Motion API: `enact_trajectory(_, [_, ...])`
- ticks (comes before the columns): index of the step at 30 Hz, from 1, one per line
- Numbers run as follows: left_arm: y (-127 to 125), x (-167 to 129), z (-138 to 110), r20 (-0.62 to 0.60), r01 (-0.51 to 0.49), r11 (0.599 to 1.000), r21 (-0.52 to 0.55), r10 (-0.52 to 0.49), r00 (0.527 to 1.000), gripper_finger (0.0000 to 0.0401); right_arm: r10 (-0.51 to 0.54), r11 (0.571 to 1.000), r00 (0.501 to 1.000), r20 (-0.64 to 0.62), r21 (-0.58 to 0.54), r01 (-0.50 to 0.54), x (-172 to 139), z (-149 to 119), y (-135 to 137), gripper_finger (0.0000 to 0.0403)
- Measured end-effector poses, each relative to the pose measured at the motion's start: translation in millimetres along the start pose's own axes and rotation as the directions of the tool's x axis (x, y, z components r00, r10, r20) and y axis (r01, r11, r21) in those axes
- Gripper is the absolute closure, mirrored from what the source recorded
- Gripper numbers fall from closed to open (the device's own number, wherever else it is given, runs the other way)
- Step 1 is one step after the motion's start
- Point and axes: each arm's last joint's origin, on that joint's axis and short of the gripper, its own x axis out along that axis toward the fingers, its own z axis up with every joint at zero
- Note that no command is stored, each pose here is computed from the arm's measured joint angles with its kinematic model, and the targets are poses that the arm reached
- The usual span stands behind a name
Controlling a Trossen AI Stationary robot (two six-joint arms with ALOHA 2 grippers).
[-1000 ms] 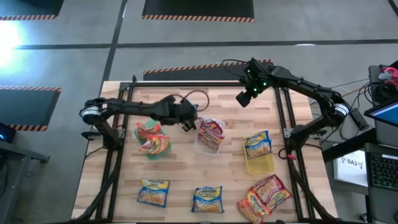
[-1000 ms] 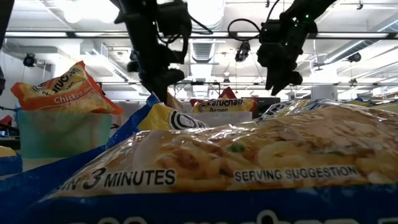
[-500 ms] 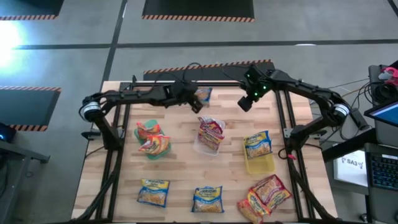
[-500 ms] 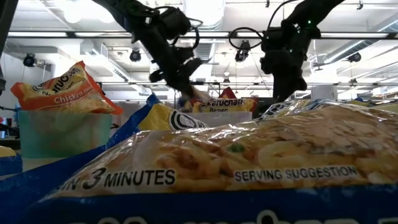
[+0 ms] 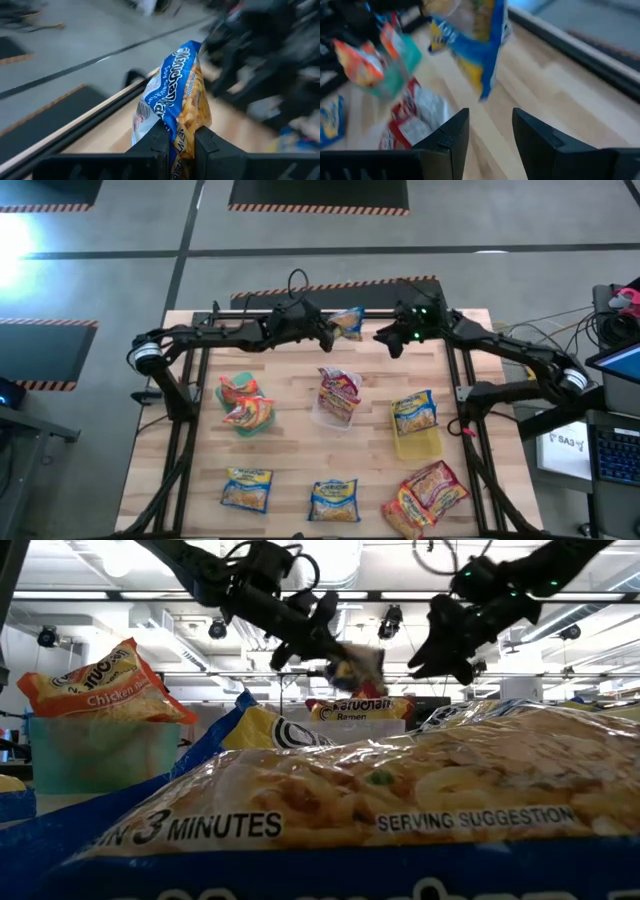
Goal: Sort Maruchan noodles
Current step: Put the blue noodle pack into the yellow bin
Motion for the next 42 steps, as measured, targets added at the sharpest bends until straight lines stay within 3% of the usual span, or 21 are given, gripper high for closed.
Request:
enact_trajectory(5, [4, -1, -10, 0.057, 0.058, 0.995, -0.081, -0.054, 0.997, 0.0388, 0.031, 0.998, 0.992, 0.125, 0.042, -0.037, -11, -10, 3, 0.0256])
enact_trajectory(10, [3, -2, -20, 0.113, 0.096, 0.982, -0.161, -0.079, 0.991, 0.0388, 0.098, 0.992, 0.983, 0.157, 0.069, -0.109, -16, -17, 8, 0.0223])
enact_trajectory(17, [-4, -6, -35, 0.251, 0.227, 0.933, -0.278, -0.157, 0.955, 0.0388, 0.182, 0.98, 0.971, 0.157, 0.054, -0.192, -10, -29, 24, 0.0179])
enact_trajectory(23, [-5, -6, -33, 0.366, 0.32, 0.886, -0.335, -0.19, 0.911, 0.0388, 0.252, 0.967, 0.943, 0.218, -0.013, -0.256, -8, -24, 39, 0.016])
enact_trajectory(42, [-16, -2, -10, 0.425, 0.423, 0.852, -0.309, -0.274, 0.863, 0.0388, 0.159, 0.987, 0.922, 0.353, -0.032, -0.158, -10, -15, 43, 0.0156])
